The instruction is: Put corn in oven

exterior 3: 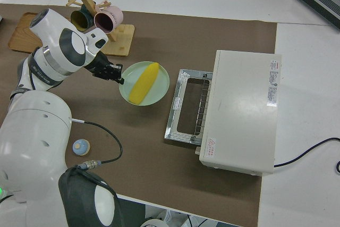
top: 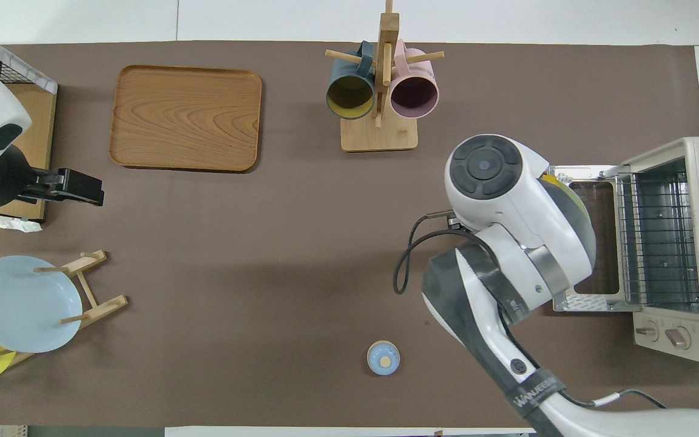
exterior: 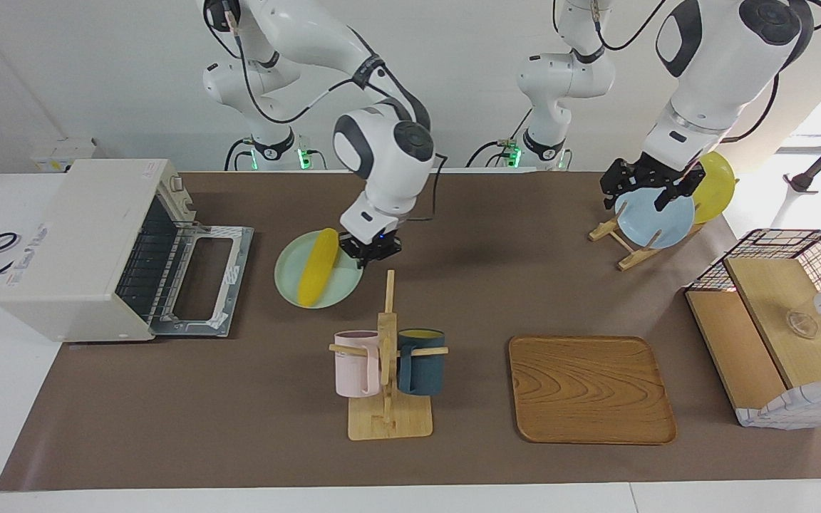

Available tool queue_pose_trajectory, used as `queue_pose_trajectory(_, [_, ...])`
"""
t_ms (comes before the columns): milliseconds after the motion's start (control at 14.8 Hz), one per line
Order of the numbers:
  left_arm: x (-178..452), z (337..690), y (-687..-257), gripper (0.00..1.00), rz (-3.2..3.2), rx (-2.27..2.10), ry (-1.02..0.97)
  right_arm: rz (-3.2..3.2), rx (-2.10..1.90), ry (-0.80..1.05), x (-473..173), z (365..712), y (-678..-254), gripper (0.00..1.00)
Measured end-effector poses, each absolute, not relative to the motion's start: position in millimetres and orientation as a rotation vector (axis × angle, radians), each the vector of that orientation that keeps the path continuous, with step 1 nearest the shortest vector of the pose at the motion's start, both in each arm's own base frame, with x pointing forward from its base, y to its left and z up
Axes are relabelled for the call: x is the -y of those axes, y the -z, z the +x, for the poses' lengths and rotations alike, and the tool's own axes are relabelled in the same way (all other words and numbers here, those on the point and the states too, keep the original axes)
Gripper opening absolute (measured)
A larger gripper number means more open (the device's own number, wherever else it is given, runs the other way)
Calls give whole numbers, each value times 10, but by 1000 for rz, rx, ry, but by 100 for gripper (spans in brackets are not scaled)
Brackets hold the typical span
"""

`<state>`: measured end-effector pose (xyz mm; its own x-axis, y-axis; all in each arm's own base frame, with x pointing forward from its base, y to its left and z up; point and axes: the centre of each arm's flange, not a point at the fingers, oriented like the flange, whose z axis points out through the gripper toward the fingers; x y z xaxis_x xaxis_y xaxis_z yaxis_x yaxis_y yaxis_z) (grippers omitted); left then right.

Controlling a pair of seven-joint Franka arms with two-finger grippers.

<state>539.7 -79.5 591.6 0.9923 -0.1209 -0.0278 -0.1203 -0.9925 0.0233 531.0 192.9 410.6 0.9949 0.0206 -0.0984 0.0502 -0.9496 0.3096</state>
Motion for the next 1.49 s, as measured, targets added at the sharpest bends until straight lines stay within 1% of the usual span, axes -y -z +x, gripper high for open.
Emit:
queue_pose_trajectory(135, [781, 5378, -5955, 100, 3114, 185, 36, 2819, -3, 172, -1564, 5283, -4070, 3])
queue_pose_trajectory(406, [678, 5341, -6040, 100, 3116, 157, 19, 2823, 73, 231, -921, 5362, -3959, 3])
queue_pose_trajectory(676, [734, 5329, -6042, 100, 3115, 174, 20, 2838, 65, 286, -335, 5412, -3919, 3])
queue_pose_trajectory(1285, [729, 5330, -6042, 100, 3116, 172, 20, 2873, 8, 306, 319, 5389, -3806, 3])
queue_pose_trajectory(1488, [722, 5331, -6042, 100, 3116, 170, 20, 2880, 12, 293, 408, 5342, -3769, 3])
